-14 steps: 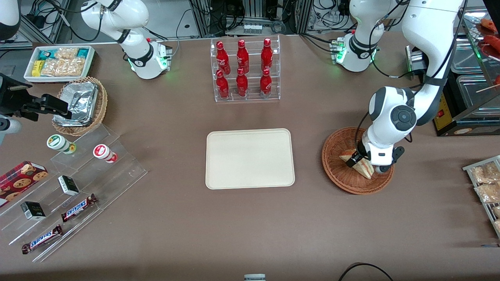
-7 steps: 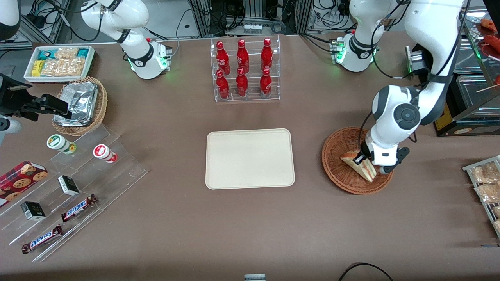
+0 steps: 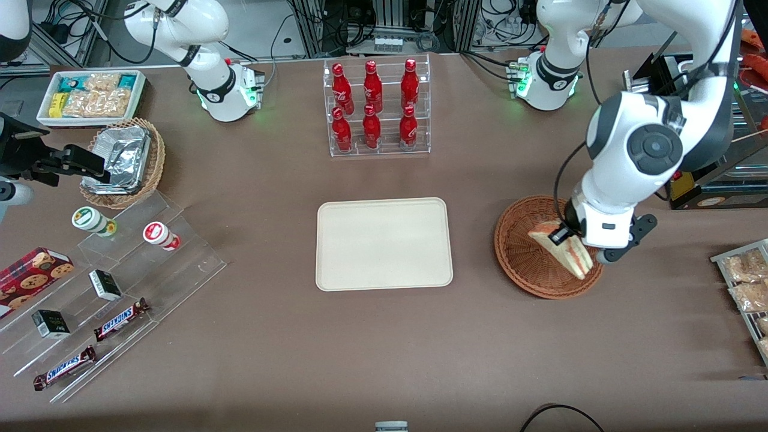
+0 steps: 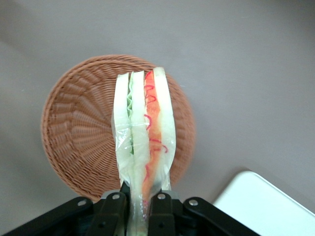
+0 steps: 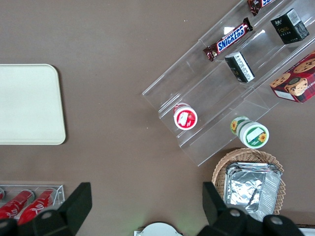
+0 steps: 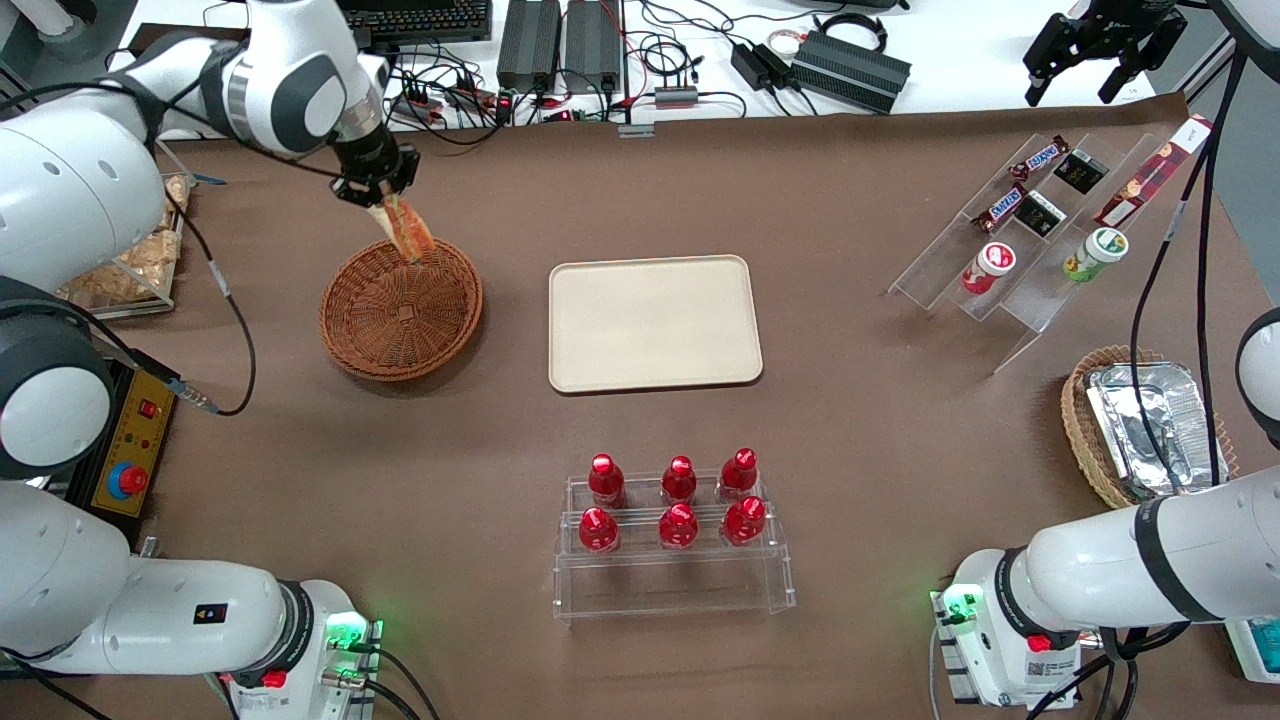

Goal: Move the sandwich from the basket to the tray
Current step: 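Lift the sandwich up out of the basket with the left gripper, then carry the sandwich over the cream tray with the left gripper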

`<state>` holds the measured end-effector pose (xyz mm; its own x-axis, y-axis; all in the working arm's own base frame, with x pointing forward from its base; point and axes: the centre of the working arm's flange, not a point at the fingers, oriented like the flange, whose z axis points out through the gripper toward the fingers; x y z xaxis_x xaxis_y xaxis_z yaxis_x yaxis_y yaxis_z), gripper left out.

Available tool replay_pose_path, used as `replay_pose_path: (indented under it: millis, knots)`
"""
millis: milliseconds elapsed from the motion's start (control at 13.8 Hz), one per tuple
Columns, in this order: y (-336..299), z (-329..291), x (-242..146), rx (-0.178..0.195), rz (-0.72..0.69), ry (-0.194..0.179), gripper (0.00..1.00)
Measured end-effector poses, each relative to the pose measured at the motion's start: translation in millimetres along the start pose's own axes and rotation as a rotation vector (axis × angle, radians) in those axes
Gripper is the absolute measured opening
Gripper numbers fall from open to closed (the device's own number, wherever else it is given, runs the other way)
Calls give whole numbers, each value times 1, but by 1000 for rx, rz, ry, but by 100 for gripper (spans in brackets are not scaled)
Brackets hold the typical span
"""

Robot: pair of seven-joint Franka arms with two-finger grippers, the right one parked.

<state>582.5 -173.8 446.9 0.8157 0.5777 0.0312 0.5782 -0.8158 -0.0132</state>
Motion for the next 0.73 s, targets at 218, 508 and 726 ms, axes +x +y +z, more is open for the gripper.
replay_pose_path:
  millis: [218, 508, 726]
  knots:
    - [53, -8, -43, -16, 103, -7, 16]
    - [121, 14, -112, -19, 245, -36, 16]
    - [158, 38, -151, -16, 319, -59, 16]
